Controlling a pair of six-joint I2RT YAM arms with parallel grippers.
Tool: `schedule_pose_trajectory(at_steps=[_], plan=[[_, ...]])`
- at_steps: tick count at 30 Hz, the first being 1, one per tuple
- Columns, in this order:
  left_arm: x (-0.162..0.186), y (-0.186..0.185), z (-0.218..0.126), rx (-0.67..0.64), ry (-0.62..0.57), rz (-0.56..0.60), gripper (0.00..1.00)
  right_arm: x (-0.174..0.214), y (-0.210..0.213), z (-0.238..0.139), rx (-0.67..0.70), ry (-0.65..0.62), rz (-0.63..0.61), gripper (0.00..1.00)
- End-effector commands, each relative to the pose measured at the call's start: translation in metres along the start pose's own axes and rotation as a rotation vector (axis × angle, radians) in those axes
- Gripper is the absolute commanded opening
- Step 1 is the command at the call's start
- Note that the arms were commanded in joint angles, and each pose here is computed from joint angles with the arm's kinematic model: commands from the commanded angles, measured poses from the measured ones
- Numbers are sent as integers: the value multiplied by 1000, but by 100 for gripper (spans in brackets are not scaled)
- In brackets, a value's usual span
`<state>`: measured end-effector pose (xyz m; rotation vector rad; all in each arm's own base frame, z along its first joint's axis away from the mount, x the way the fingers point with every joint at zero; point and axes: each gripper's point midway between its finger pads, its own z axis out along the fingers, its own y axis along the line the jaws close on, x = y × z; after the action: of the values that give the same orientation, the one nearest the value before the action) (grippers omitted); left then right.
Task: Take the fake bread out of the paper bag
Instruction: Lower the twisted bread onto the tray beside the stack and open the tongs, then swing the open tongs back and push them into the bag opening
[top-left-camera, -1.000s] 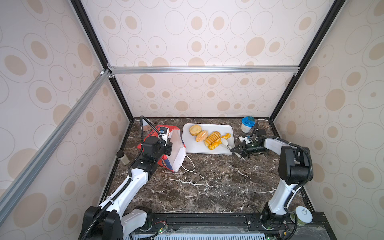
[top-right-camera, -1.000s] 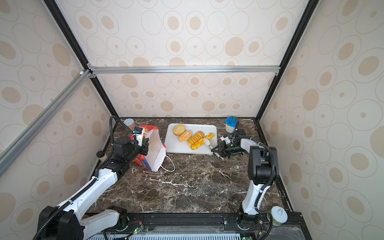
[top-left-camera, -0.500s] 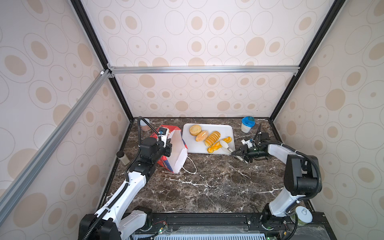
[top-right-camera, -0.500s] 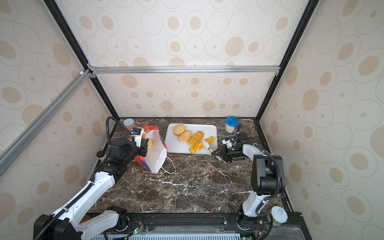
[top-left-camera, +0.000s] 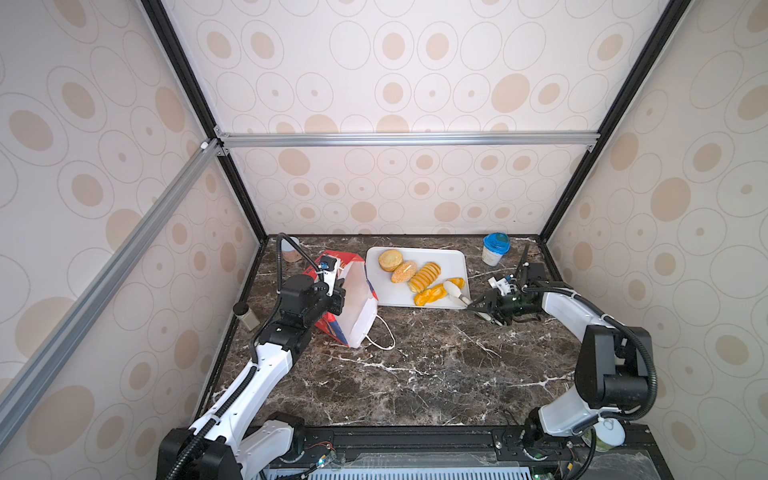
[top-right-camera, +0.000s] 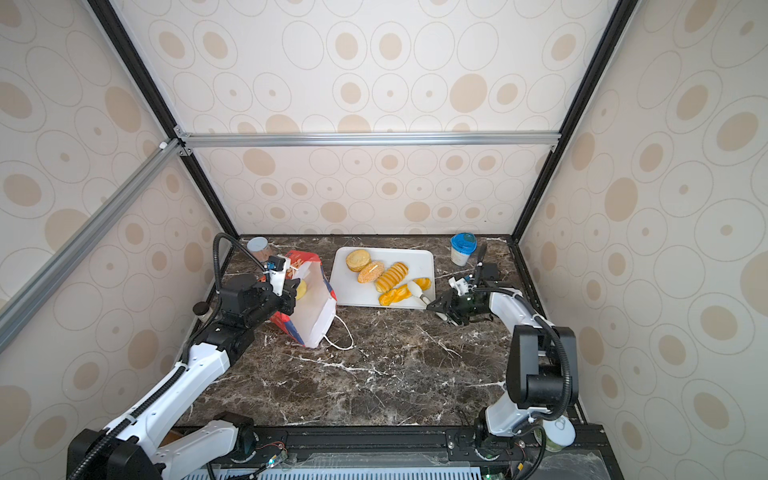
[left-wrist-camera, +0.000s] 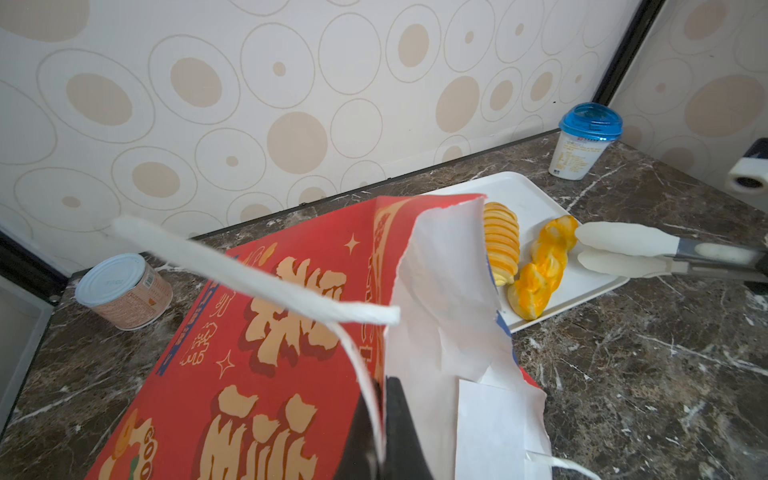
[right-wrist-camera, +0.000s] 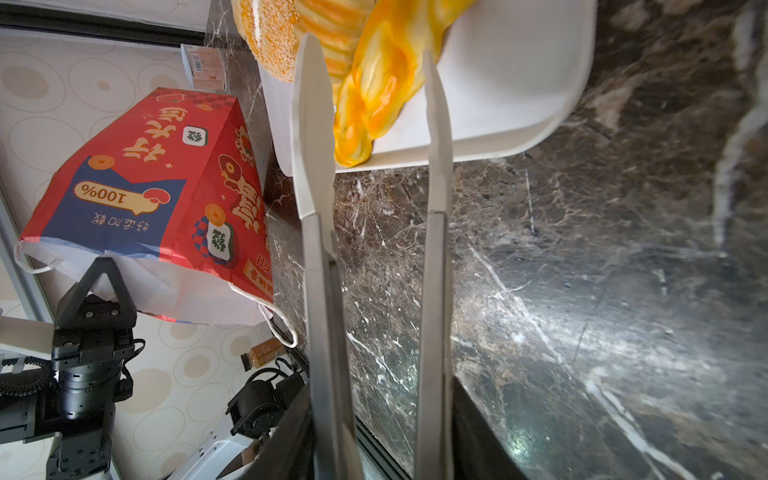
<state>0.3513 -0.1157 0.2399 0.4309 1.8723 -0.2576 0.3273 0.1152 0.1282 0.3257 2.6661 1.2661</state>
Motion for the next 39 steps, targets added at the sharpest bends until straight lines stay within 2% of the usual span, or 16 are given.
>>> schedule_pose_trajectory(at_steps=[1, 4, 8, 14, 18, 22, 27, 30, 34, 39], plan=[[-14, -15, -10, 70, -47, 71, 0, 11, 15, -9, 2, 0, -36, 45], [-10, -24, -13, 94, -47, 105, 0, 16, 29, -13, 0, -6, -66, 45], [-1, -34, -16, 114, -10, 143, 0, 39, 69, -12, -46, 32, -144, 45], [16, -51, -19, 128, 67, 200, 0, 104, 142, -10, -144, 135, -280, 45], [19, -44, -21, 53, 76, 187, 0, 149, 170, -11, -205, 200, -346, 45], [16, -37, -26, -16, 52, 171, 0, 184, 181, 1, -247, 269, -387, 45], [16, -37, -29, -90, 45, 200, 0, 207, 185, 45, -296, 362, -409, 44], [14, -38, -32, -118, 34, 189, 0, 207, 183, 76, -285, 398, -435, 43], [14, -41, -38, -150, 19, 184, 0, 192, 172, 109, -230, 372, -472, 42], [10, -38, -47, -223, 7, 185, 0, 183, 151, 151, -163, 426, -480, 40]])
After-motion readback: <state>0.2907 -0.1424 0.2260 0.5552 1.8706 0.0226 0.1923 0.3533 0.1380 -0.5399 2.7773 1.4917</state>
